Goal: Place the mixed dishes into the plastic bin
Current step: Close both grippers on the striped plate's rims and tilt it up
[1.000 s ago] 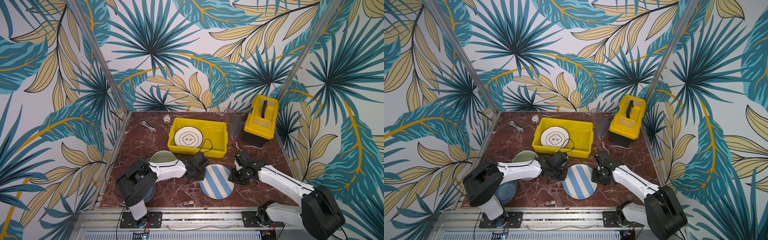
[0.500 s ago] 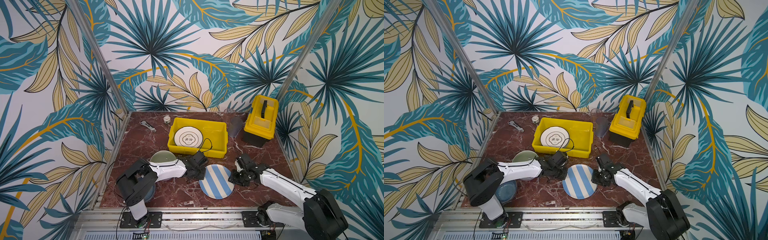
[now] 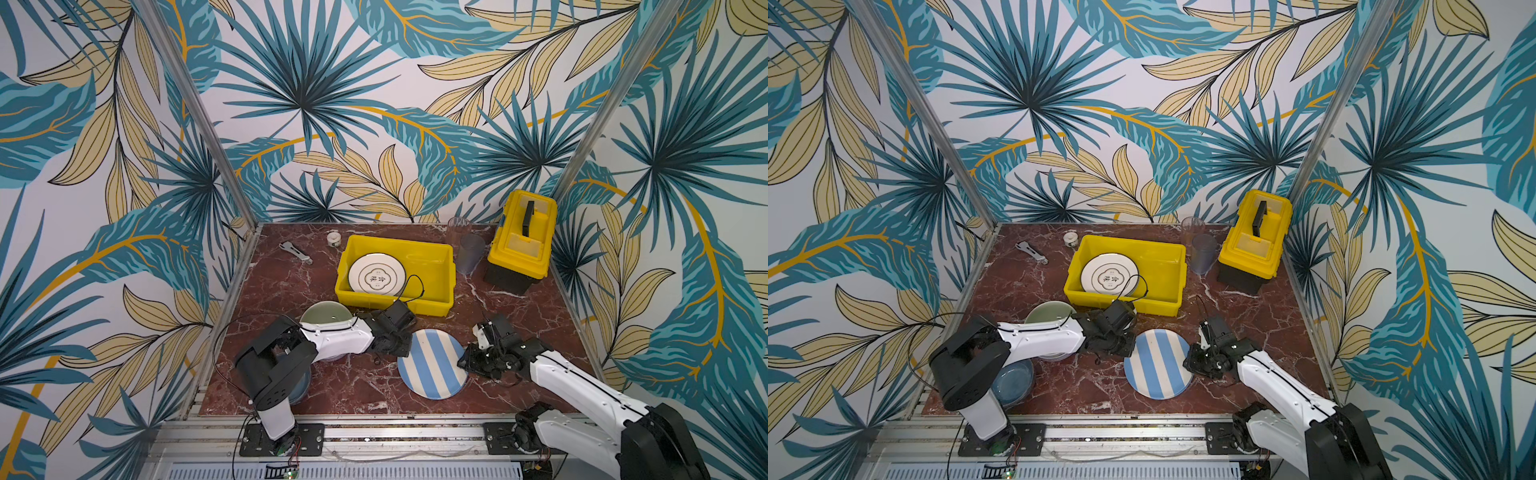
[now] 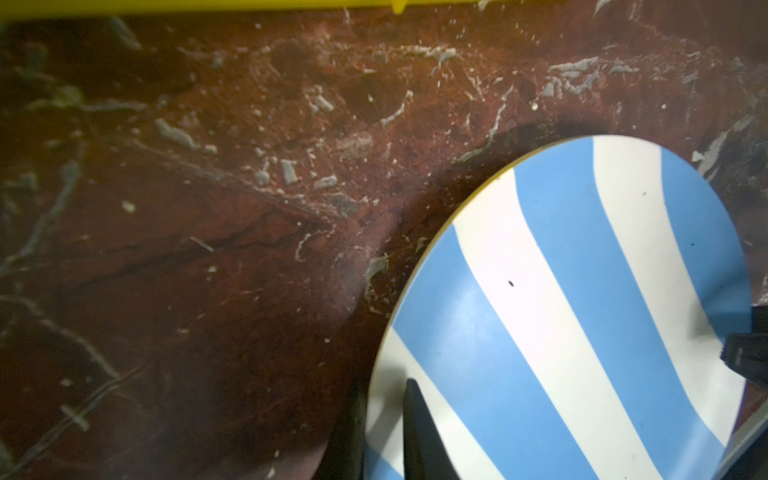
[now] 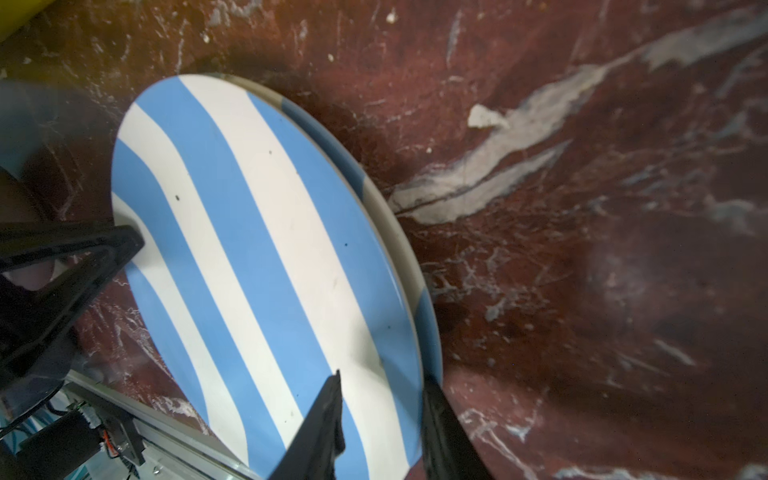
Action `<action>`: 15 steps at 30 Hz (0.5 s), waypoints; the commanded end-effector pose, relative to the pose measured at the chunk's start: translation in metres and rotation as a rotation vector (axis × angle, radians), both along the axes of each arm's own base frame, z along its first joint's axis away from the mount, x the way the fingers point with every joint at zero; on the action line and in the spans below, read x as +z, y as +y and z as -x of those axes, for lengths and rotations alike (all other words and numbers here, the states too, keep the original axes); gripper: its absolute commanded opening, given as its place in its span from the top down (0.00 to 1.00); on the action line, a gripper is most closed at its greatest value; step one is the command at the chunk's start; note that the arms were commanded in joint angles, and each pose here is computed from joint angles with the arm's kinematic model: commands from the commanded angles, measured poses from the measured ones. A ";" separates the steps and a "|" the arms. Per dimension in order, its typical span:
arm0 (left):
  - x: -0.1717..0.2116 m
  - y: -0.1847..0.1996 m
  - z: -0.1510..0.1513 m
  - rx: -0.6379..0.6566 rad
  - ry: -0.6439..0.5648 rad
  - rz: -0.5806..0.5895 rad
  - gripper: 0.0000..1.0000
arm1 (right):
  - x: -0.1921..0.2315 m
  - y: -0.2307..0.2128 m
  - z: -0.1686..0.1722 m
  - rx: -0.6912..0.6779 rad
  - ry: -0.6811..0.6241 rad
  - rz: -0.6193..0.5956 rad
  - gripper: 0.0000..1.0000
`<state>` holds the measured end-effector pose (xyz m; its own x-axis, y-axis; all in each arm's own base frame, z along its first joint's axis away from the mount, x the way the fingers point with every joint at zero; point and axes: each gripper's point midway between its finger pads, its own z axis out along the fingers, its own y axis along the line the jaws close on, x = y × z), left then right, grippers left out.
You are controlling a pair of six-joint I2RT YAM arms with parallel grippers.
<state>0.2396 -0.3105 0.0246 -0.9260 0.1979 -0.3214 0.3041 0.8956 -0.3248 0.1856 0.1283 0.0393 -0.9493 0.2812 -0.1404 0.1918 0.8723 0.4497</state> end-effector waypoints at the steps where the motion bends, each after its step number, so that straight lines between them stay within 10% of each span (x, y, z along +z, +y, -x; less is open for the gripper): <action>1: -0.055 0.030 0.032 -0.023 0.137 -0.160 0.83 | 0.029 0.031 -0.017 0.060 -0.117 -0.181 0.67; 15: -0.056 0.033 0.029 -0.008 0.141 -0.158 0.83 | 0.044 0.034 -0.026 0.067 -0.185 -0.231 0.71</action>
<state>0.2467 -0.3081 0.0221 -0.9271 0.1811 -0.3280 0.2901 0.9010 -0.3225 0.1967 0.1302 0.0572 -0.9303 0.3108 -0.1949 0.1722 0.8392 0.5159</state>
